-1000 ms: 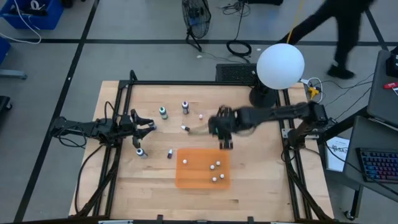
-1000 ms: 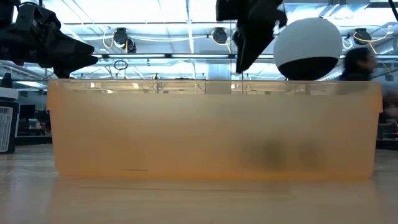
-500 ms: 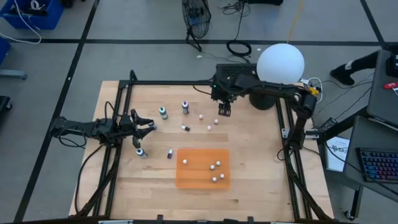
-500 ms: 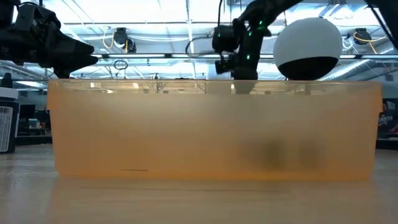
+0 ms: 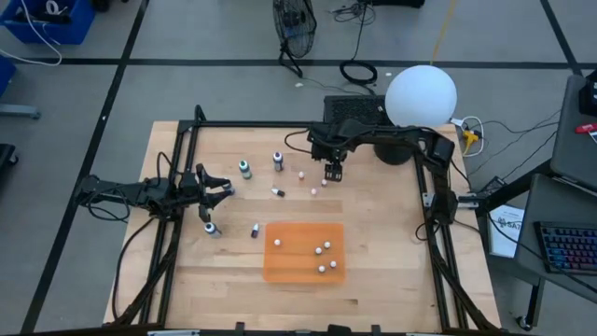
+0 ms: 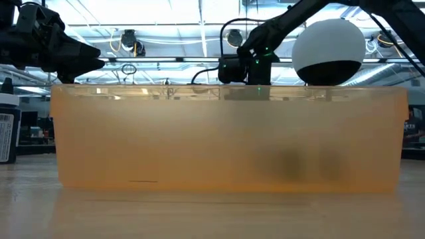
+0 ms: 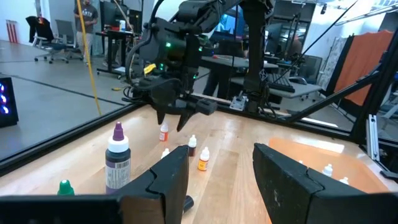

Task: Pick & Place food coloring
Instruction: Put the small orange food coloring bottle into the orange bin

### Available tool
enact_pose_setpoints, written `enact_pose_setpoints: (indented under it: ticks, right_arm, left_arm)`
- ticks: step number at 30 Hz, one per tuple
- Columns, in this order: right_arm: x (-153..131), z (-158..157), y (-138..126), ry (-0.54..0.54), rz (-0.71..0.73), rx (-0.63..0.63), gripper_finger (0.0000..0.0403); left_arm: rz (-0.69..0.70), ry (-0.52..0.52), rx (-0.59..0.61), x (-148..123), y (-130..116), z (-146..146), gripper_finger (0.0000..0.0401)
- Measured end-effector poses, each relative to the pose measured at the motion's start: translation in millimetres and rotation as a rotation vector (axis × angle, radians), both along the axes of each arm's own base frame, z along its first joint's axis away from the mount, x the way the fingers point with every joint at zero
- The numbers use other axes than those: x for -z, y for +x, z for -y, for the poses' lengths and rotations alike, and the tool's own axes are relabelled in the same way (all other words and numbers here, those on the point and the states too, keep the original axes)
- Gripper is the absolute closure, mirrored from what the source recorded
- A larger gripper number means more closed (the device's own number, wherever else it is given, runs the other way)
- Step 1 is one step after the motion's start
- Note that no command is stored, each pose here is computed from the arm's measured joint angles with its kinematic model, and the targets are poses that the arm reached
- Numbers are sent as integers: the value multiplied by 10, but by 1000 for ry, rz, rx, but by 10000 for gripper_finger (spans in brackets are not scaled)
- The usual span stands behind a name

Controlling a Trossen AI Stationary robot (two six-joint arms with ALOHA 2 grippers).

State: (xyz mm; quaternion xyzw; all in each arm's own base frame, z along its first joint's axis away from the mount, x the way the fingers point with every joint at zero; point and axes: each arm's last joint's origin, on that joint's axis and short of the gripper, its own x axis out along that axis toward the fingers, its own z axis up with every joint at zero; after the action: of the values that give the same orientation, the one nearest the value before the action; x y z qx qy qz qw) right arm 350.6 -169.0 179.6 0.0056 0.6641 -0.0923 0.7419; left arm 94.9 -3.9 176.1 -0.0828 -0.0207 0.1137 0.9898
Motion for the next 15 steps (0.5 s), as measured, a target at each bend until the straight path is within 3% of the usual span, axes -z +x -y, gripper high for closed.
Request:
enact_pose_setpoints:
  ticks: [15]
  right_arm:
    - [60, 68, -20, -13, 21, 2, 179]
  left_arm:
    - [0, 0, 0, 0, 0, 0, 219]
